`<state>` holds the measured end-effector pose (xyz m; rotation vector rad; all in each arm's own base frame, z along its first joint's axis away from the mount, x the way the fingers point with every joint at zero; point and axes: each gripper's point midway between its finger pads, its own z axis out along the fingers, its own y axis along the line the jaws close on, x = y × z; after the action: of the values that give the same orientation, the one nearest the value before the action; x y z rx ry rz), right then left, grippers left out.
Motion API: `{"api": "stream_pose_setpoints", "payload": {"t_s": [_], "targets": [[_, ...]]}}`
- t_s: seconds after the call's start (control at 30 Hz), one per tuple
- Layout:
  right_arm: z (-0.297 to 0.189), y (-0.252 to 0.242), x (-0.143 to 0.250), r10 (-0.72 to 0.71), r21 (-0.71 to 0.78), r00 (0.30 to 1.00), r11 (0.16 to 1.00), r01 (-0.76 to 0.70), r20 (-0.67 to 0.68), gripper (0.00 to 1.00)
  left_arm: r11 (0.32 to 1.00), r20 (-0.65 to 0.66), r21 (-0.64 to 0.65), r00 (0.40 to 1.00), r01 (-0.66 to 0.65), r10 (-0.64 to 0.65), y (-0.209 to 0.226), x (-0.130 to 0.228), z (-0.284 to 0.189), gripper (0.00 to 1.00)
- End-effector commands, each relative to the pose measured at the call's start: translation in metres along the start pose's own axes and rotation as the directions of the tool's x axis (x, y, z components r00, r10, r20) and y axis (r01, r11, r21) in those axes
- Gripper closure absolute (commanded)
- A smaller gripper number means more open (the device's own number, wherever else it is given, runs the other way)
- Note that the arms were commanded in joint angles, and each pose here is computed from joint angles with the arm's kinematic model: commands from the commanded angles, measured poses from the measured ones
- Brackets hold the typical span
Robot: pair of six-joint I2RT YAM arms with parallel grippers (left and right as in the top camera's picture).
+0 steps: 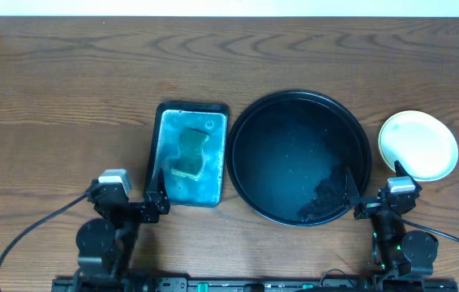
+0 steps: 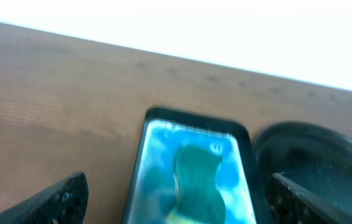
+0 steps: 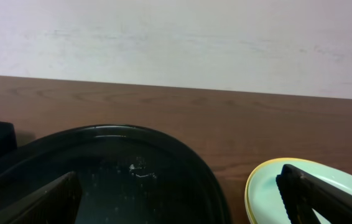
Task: Clean dirty plates on tray and stack at the side
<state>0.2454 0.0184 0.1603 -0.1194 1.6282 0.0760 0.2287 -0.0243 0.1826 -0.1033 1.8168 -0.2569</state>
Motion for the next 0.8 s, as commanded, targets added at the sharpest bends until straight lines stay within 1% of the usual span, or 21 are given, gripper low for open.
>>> {"api": "stream_pose_setpoints", "payload": {"t_s": [0.0, 0.1, 0.17, 0.27, 0.3, 0.53, 0.77], "targets": [[0.0, 0.003, 0.0, 0.01, -0.014, 1.0, 1.0, -0.009, 0.002, 0.01, 0.995, 0.085, 0.032, 0.992, -0.091, 0.088, -0.003, 0.001, 0.004, 0.09], [0.0, 0.003, 0.0, 0.009, -0.014, 1.0, 1.0, -0.009, 0.002, 0.01, 0.985, 0.198, 0.04, 0.968, -0.166, 0.156, -0.006, -0.007, 0.008, 0.09], [0.0, 0.003, 0.0, 0.009, -0.014, 1.0, 1.0, -0.009, 0.002, 0.01, 0.972, 0.262, 0.027, 0.94, -0.232, 0.217, -0.007, -0.014, 0.009, 0.09], [0.0, 0.003, 0.0, 0.009, -0.014, 1.0, 1.0, -0.009, 0.002, 0.01, 0.951, 0.304, 0.001, 0.906, -0.309, 0.295, -0.007, -0.014, 0.012, 0.09], [0.0, 0.003, 0.0, 0.009, -0.014, 1.0, 1.0, -0.009, 0.002, 0.01, 0.947, 0.3, -0.003, 0.903, -0.322, 0.308, -0.006, -0.01, 0.014, 0.09], [0.0, 0.003, 0.0, 0.009, -0.014, 1.0, 1.0, -0.009, 0.002, 0.01, 0.957, 0.104, 0.007, 0.952, -0.29, 0.287, 0.007, 0.037, 0.024, 0.09], [0.0, 0.003, 0.0, 0.01, -0.014, 1.0, 1.0, -0.009, 0.002, 0.01, 0.961, 0.097, -0.005, 0.956, -0.276, 0.275, 0.01, 0.038, 0.024, 0.09]]}}
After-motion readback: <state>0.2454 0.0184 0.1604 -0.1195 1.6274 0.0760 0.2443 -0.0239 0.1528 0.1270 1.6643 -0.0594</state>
